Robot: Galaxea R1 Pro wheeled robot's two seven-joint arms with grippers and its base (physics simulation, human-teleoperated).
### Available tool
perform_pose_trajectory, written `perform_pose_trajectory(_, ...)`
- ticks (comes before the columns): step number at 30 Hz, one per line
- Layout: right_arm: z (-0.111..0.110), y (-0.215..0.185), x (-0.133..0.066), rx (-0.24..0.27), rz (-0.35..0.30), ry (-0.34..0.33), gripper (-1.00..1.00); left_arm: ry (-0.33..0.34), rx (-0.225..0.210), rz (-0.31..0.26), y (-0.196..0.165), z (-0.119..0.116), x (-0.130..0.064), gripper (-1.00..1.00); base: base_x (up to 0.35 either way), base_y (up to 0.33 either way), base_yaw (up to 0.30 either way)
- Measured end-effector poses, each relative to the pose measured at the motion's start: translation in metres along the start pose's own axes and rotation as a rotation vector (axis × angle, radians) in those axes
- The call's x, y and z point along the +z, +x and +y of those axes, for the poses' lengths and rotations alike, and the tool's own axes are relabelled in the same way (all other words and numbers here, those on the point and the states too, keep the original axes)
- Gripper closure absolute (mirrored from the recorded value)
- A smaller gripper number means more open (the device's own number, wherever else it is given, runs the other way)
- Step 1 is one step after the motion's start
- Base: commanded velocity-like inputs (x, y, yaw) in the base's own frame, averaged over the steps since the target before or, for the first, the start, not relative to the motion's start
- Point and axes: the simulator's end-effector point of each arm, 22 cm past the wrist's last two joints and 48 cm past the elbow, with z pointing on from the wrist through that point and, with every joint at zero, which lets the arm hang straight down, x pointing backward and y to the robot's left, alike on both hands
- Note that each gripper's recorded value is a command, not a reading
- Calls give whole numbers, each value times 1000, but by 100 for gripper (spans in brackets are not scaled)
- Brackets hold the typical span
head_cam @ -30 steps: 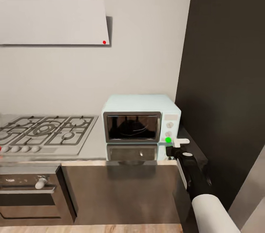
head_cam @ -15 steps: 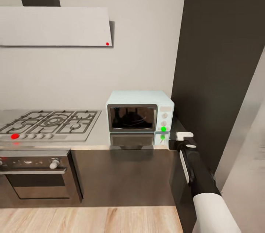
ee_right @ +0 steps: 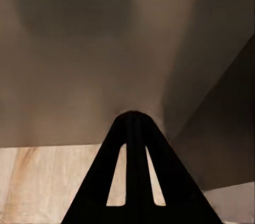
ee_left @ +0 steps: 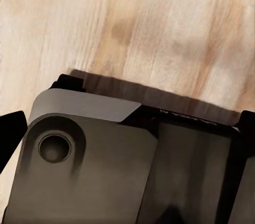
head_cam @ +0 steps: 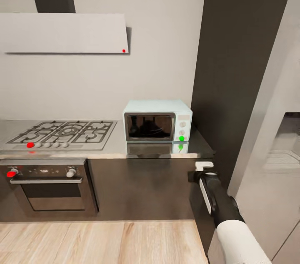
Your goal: In the kitchen, take the popcorn bag from the countertop, put it into the microwave, and heat it until the popcorn is cooked so the cooked popcorn ends up inside the bag.
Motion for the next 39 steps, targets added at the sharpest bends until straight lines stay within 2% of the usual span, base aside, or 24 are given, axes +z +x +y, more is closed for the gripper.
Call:
perform_pose_trajectory(2, 4, 24, 9, -6, 46, -10, 100, -1, -1, 0, 0, 0, 0, -100, -7, 0, 0)
perform_pose_trajectory(4, 13, 73, 23, -19, 135, -31, 100, -1, -2, 0, 0, 1, 0, -100, -2, 0, 0)
perform_pose_trajectory(7, 5, 147, 37, -48, 232, -42, 100, -2, -2, 0, 0, 1, 0, -100, 0, 0, 0)
perform_pose_trajectory(9, 6, 222, 35, -58, 348, -63, 100, -2, -3, 0, 0, 1, 0, -100, 0, 0, 0)
perform_pose_trajectory(11, 11, 262, 28, -60, 413, -81, 100, -2, -3, 0, 0, 1, 0, -100, 0, 0, 0)
perform_pose_trajectory(12, 7, 293, 21, -64, 456, -86, 100, -2, -3, 0, 0, 1, 0, -100, 0, 0, 0)
perform_pose_trajectory(13, -4, 320, 14, -67, 481, -84, 100, -2, -3, 0, 0, 1, 0, -100, 0, 0, 0)
perform_pose_trajectory(16, -20, 335, 10, -70, 449, -74, 100, -2, -3, 0, 0, 1, 0, -100, 0, 0, 0)
perform_pose_trajectory(17, -24, 369, -4, -72, 478, -74, 100, -2, -3, -1, 0, 1, 0, -100, 0, 0, 0)
perform_pose_trajectory(18, -5, 409, -24, -69, 391, -108, 100, -45, -5, -26, -16, 37, -1, -100, 0, 0, 0)
perform_pose_trajectory(19, -7, 511, -87, -65, 536, -113, 100, -59, -4, -30, -19, 48, -2, -100, 0, 0, 0)
perform_pose_trajectory(20, -9, 600, -161, -62, 684, -117, 100, -59, -3, -29, -19, 48, -2, -100, 0, 0, 0)
perform_pose_trajectory(21, -10, 629, -191, -61, 737, -118, 100, -59, -3, -30, -20, 48, -2, -100, 0, 0, 0)
perform_pose_trajectory(22, -10, 611, -172, -61, 703, -117, 100, -59, -3, -30, -19, 48, -2, -100, 0, 0, 0)
perform_pose_trajectory(23, -9, 579, -142, -62, 647, -115, 100, -59, -3, -30, -20, 48, -2, -100, 0, 0, 0)
perform_pose_trajectory(39, -8, 582, -145, -62, 653, -117, 100, -59, -3, -30, -20, 48, -2, -100, 0, 0, 0)
